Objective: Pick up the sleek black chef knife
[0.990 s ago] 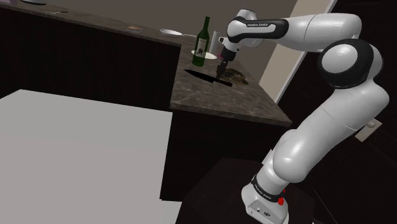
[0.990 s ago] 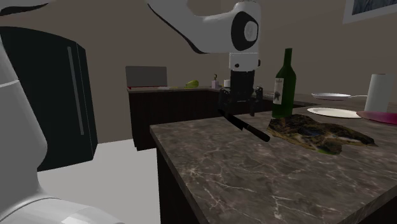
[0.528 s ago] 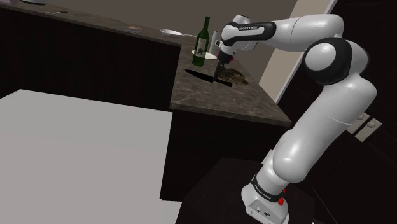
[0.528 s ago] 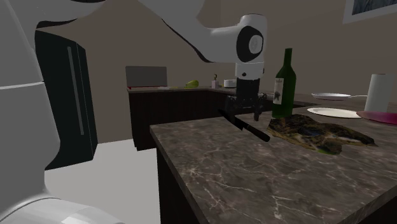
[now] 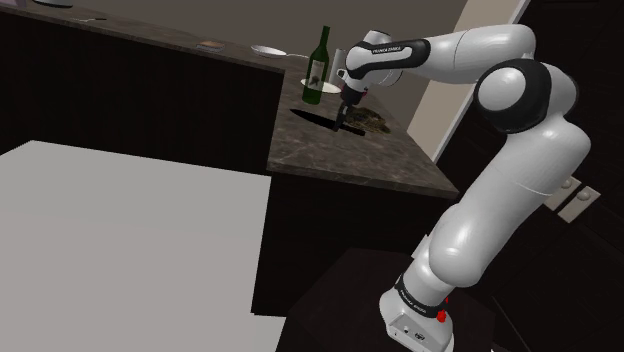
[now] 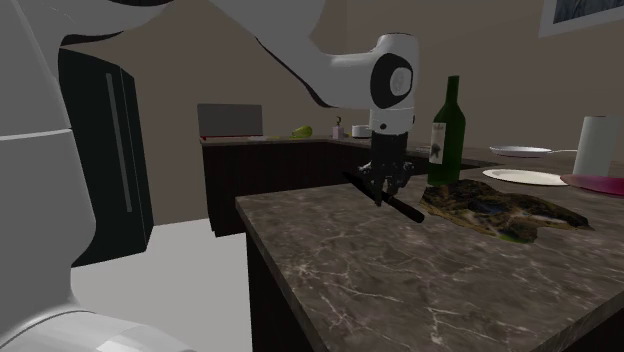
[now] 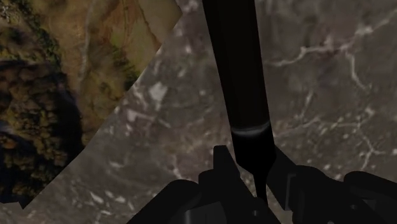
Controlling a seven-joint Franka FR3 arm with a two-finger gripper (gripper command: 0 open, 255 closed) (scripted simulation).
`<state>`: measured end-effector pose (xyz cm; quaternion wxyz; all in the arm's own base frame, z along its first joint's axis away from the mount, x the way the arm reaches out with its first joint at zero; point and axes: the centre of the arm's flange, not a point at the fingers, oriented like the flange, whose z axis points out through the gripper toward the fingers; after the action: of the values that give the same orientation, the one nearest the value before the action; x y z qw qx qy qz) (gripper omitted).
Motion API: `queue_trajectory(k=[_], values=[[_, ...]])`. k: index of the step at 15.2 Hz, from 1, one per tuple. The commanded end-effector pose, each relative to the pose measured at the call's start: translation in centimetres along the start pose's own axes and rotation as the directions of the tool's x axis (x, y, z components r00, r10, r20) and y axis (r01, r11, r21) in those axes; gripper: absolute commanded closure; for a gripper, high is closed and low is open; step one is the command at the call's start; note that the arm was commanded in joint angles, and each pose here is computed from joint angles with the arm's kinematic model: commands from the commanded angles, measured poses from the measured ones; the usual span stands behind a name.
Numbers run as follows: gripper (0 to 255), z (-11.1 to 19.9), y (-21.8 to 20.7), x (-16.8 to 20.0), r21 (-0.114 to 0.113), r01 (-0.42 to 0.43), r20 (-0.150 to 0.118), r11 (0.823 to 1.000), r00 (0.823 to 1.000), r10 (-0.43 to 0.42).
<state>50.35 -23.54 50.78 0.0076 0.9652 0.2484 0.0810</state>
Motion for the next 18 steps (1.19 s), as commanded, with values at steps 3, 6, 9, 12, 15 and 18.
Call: queue_trajectory(k=[3, 6, 9, 12, 15, 18], values=[[255, 0.0, 0.0, 0.0, 0.0, 0.0, 0.001, 1.0, 1.0, 0.0], [255, 0.0, 0.0, 0.0, 0.0, 0.0, 0.001, 1.0, 1.0, 0.0], [255, -1.5, 0.1, 0.2, 0.0, 0.0, 0.001, 1.0, 1.0, 0.0], [255, -3.1, 0.2, 0.5, 0.0, 0.0, 0.001, 1.0, 1.0, 0.0], [255, -4.7, 0.3, 0.7, 0.0, 0.0, 0.001, 1.0, 1.0, 0.0], [255, -6.2, 0.3, 0.9, 0.0, 0.0, 0.001, 1.0, 1.0, 0.0]])
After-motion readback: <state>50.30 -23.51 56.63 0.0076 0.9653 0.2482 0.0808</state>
